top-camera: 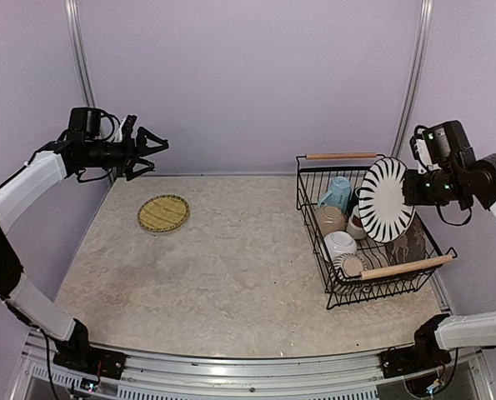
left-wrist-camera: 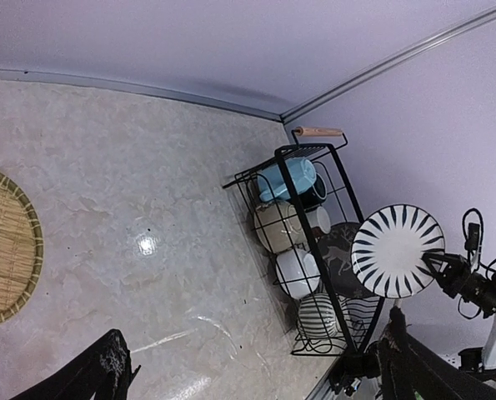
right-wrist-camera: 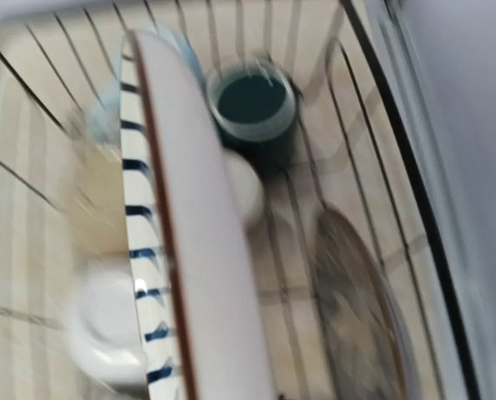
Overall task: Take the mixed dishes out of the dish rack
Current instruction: Grab the plate from the dish rack, then pass from the right arm to the left
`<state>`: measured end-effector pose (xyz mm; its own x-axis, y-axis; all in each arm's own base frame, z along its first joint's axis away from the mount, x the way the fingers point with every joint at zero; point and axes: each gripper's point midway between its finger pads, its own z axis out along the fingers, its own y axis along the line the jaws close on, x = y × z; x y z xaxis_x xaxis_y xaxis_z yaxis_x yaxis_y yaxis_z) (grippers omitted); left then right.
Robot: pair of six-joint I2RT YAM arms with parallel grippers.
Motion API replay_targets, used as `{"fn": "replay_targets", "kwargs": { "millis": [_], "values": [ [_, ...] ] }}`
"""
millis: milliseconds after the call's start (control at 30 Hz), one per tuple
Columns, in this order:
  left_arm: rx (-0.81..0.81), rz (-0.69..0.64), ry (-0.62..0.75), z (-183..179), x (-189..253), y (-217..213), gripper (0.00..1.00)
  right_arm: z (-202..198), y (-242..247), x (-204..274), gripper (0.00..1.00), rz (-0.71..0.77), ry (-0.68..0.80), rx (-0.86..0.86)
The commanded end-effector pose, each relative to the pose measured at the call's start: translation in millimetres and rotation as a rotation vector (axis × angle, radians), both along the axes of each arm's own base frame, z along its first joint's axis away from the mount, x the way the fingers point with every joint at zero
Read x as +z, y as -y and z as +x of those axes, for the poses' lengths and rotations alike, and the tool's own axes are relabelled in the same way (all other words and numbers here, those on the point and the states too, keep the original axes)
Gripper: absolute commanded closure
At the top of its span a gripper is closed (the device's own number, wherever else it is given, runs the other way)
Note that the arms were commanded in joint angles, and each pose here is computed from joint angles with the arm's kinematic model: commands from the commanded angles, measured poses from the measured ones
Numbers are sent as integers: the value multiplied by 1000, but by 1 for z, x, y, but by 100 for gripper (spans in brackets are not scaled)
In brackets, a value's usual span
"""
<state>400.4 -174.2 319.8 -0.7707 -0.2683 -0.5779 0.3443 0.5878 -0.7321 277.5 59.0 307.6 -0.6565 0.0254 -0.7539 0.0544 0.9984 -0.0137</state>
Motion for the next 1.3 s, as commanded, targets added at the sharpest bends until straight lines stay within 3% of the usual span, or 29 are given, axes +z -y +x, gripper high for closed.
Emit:
{"fn": "replay_targets", "kwargs": {
  "millis": [0, 267, 500, 667, 1100, 1267],
  "values": [
    [-127, -47, 31, -15, 4, 25, 1, 8, -19, 80, 100, 277, 352, 35],
    [-370, -163, 9, -52, 10, 83, 1, 18, -98, 109, 100, 633, 488, 366],
    [-521, -186, -60, -85, -7, 133, 1, 38, -170, 90, 100, 915, 412, 607],
    [-565, -184, -132, -95, -24, 154, 4, 42, -220, 77, 100, 988, 347, 708],
    [-509, -138, -199, -82, -49, 156, 30, 38, -269, 56, 100, 1106, 267, 795],
    [-538, -167, -200, -86, -47, 158, 51, 39, -278, 50, 100, 1133, 246, 805]
  ]
}}
